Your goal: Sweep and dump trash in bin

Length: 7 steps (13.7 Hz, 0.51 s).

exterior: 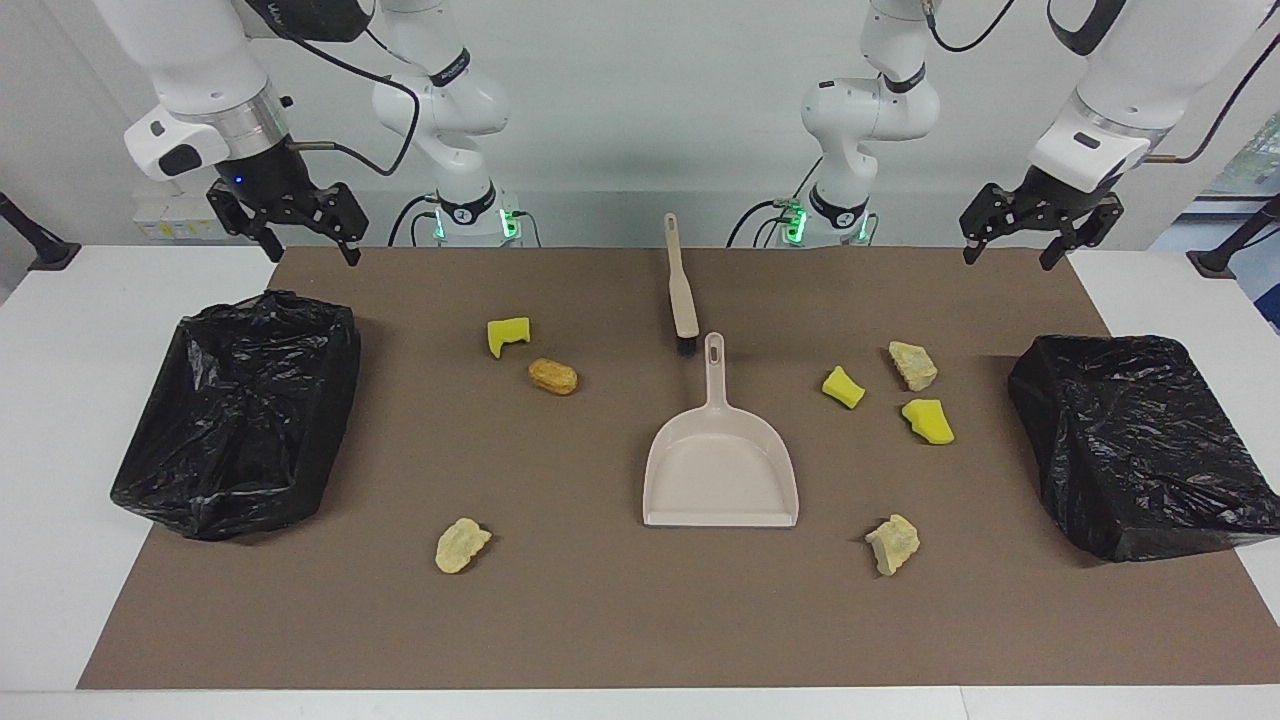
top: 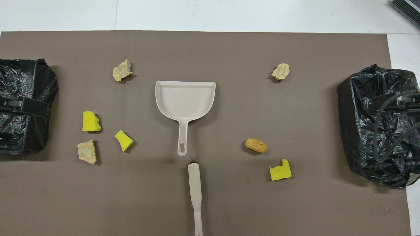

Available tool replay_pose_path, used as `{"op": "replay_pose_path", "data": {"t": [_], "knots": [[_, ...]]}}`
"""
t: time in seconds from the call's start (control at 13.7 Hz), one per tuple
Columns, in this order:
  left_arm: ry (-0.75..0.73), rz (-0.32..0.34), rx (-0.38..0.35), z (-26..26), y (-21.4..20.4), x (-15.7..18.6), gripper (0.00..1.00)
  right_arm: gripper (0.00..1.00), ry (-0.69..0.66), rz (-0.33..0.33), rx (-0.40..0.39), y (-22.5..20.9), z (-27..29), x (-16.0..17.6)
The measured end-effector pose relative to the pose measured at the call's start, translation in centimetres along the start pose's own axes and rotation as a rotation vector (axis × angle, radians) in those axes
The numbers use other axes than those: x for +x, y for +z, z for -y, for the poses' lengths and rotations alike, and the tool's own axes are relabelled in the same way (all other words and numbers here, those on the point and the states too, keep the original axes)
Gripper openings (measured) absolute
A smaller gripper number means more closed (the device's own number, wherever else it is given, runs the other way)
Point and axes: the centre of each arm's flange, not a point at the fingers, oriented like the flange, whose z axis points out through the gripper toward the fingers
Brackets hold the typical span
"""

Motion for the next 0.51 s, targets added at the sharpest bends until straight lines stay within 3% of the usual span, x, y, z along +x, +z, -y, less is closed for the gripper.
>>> {"op": "replay_pose_path", "data": {"t": [0.51], "knots": [[0.000,-0.005,0.000,-0.01,-0.28,-0.15,1.00,1.00,0.000,0.001,0.000,0.02,0.01,0.00]]}}
